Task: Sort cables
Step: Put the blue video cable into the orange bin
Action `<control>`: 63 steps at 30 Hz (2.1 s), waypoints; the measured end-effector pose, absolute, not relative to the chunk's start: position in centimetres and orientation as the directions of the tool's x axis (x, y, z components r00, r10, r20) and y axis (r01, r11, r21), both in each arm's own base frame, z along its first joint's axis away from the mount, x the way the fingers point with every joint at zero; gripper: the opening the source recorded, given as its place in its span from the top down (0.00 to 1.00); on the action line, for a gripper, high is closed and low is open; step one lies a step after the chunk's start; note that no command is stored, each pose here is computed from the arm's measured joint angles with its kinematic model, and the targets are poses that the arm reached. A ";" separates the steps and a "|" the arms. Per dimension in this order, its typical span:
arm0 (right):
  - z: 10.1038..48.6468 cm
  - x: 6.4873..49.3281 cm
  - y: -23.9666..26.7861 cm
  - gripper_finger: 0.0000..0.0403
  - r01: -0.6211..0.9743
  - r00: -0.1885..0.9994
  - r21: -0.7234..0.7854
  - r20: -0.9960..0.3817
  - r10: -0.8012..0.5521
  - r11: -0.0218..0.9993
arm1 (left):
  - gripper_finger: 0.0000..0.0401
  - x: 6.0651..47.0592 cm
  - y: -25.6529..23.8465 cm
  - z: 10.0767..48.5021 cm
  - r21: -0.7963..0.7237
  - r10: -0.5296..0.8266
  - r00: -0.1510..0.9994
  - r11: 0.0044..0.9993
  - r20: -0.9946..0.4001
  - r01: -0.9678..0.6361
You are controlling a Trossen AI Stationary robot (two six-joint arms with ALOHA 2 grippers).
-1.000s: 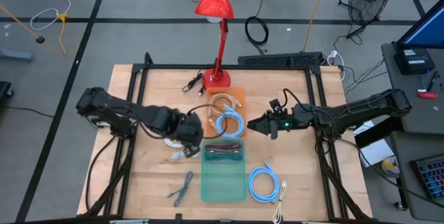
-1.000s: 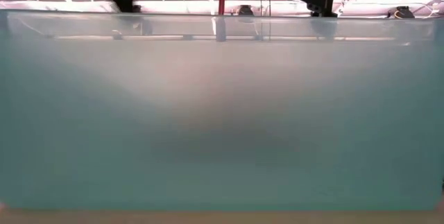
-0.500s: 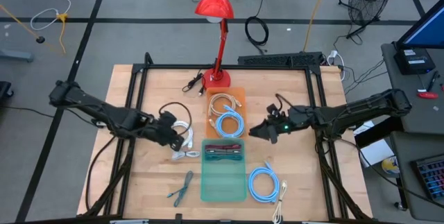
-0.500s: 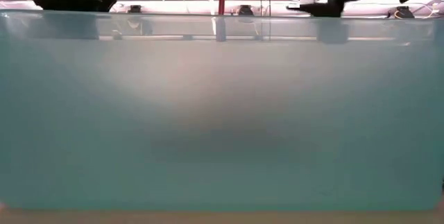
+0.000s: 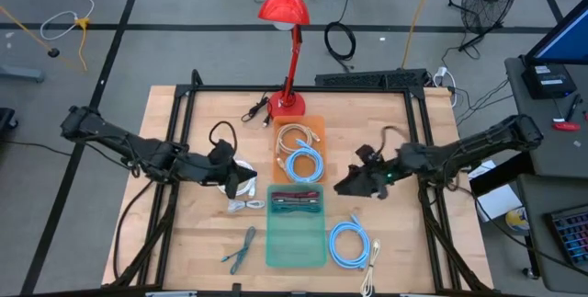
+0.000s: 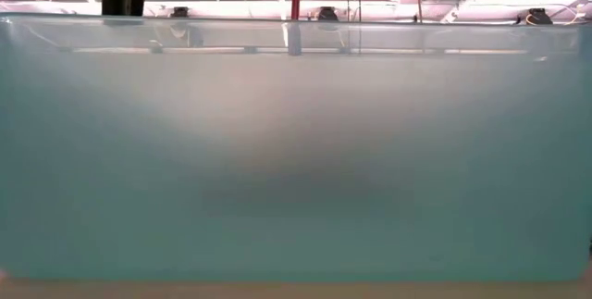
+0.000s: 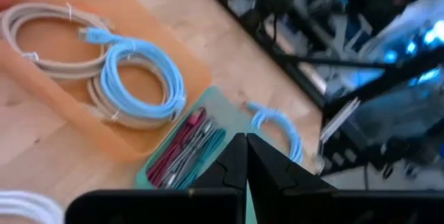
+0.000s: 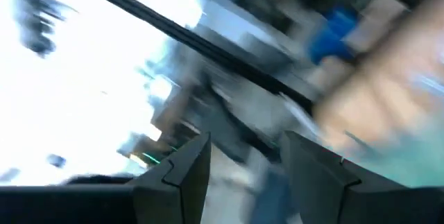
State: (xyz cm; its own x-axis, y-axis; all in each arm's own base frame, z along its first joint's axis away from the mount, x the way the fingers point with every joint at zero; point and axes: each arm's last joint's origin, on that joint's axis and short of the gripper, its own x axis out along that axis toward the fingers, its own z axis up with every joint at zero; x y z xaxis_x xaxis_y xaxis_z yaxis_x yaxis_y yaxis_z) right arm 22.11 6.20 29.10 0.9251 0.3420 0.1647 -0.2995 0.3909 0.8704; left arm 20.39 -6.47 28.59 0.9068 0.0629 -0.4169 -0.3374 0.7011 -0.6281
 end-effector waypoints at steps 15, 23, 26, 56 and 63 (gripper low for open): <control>37.9 22.0 16.5 0.59 -0.165 0.973 0.806 0.039 0.227 0.569 | 0.98 19.3 -7.5 27.1 -0.502 -0.119 0.805 0.831 -0.582 -0.240; 33.7 23.4 21.8 0.59 0.301 0.889 0.826 -0.423 0.173 0.476 | 0.98 18.8 -8.4 27.0 -0.480 -0.152 0.790 0.855 -0.594 -0.196; 31.0 23.6 22.5 0.59 0.458 0.801 0.770 -0.574 0.168 0.444 | 0.98 18.6 -8.8 27.0 -0.465 -0.168 0.786 0.869 -0.595 -0.167; 19.1 26.5 18.3 0.59 0.808 -0.007 -0.014 -1.000 -0.014 0.589 | 0.98 17.7 -10.6 27.0 -0.484 -0.215 0.778 0.865 -0.591 -0.129; 18.0 26.2 18.3 0.59 0.815 -0.062 -0.073 -0.997 -0.039 0.574 | 0.98 17.5 -10.9 27.0 -0.483 -0.208 0.782 0.865 -0.587 -0.133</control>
